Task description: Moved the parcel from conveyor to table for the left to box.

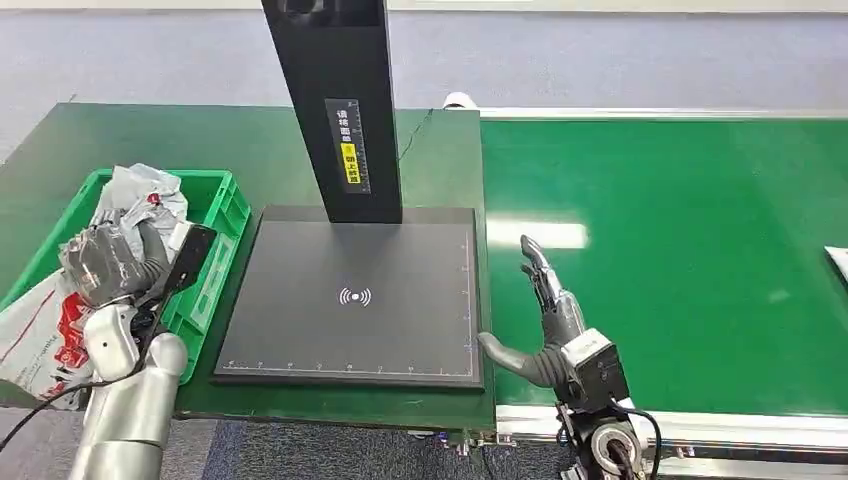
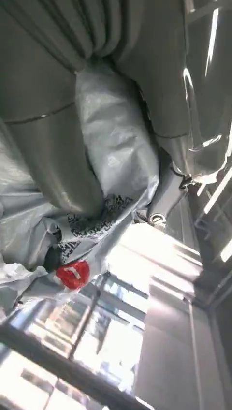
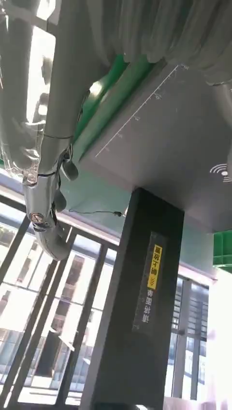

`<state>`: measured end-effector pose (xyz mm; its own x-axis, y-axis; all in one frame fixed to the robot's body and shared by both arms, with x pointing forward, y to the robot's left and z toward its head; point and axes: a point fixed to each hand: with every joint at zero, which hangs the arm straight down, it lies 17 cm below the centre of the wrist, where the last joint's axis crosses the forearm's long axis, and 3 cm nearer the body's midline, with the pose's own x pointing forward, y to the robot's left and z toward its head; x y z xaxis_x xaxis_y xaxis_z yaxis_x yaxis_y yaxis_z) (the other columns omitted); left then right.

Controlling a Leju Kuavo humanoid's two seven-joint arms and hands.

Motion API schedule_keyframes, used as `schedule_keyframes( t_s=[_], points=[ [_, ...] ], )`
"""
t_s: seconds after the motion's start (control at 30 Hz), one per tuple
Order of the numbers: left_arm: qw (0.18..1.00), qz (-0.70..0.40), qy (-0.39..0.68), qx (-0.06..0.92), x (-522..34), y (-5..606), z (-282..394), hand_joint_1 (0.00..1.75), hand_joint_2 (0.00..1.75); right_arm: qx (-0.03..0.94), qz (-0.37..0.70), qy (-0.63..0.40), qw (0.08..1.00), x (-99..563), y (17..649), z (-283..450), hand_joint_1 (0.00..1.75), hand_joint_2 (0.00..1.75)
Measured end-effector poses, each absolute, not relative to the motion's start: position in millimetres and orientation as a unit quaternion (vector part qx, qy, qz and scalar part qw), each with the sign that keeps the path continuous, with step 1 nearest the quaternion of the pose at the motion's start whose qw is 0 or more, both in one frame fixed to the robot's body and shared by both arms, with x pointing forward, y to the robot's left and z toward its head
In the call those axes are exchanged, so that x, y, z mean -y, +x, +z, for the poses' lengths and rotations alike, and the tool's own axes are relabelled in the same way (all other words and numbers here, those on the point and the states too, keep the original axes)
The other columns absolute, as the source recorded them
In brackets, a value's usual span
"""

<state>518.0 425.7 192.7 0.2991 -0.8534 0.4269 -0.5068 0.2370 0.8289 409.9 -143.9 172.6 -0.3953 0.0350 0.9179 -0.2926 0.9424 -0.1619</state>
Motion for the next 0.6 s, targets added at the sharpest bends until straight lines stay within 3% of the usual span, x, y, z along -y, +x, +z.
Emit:
schedule_keyframes(
  t_s=[0.07,0.47,0.6],
  points=[
    [0.551,-0.165,0.596,0.560,-429,519,183,0.02,0.00,0.822,0.150,0.079,0.543,144,410,174,0.00,1.75],
    [0.508,-0.157,0.597,0.601,-420,517,191,0.00,0.00,0.820,0.154,0.084,0.545,140,412,175,0.00,1.75],
    [0.434,-0.154,0.575,0.676,-392,507,230,0.00,0.00,0.820,0.149,0.081,0.547,142,413,174,0.00,1.75]
  ],
)
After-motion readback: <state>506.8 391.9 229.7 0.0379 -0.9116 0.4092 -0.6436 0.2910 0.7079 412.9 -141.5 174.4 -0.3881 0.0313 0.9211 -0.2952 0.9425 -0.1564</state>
